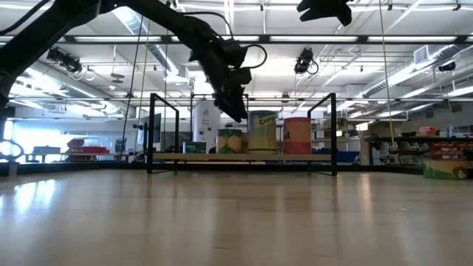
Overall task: Pick and place cans onto a shelf
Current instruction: Adjust the canned goods on the shelf
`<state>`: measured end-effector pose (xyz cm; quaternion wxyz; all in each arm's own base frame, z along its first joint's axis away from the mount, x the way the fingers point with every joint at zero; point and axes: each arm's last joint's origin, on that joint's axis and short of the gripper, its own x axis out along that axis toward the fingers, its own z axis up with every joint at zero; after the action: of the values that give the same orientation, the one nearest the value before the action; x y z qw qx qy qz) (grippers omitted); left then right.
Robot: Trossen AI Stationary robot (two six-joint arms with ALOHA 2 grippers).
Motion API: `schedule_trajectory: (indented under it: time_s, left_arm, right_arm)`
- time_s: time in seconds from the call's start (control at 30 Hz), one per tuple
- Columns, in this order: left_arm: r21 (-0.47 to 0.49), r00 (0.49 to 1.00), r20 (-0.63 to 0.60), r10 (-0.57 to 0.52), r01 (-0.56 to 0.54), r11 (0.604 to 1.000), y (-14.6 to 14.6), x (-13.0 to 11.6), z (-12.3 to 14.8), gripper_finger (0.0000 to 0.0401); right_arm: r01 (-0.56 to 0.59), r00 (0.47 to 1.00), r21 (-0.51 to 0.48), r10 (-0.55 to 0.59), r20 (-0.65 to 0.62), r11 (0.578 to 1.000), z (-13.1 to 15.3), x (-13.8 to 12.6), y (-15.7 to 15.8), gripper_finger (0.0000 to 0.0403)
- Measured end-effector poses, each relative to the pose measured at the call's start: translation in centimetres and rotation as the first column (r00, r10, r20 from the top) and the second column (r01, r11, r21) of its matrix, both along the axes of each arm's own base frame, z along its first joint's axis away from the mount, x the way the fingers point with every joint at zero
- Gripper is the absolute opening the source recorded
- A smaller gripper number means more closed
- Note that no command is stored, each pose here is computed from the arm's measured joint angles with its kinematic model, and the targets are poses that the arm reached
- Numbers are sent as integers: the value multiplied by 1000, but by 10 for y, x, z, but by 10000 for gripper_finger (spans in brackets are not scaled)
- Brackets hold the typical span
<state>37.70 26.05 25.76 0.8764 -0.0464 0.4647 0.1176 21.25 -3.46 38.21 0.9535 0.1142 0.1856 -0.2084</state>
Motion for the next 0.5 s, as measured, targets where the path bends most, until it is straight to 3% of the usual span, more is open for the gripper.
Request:
schedule_trajectory:
  time_s: [0.1, 0.2, 0.3, 0.43, 0.5]
  left_arm:
    - [-8, 1000, -14, 19, -19, 1000, 5, -2, -5, 294]
    - [-28, 999, -53, 6, -7, 1000, 5, -3, -14, 264]
    - [-64, 999, -42, -13, 10, 998, 3, -3, -18, 192]
    - [-33, 1000, -27, -2, 1, 999, 4, -2, -23, 54]
    - [-28, 1000, -12, 13, -13, 1000, 7, -2, -23, 16]
  right_arm:
    - [19, 1000, -3, -19, -16, 1000, -1, -1, 0, 137]
    - [22, 998, 0, -22, -52, 1000, -4, -2, 0, 130]
    - [21, 995, 5, -21, -95, 1000, -8, -4, 0, 118]
    - [21, 993, 5, -20, -113, 1000, -10, -5, 0, 102]
    - [18, 994, 2, -18, -112, 1000, -9, -5, 0, 98]
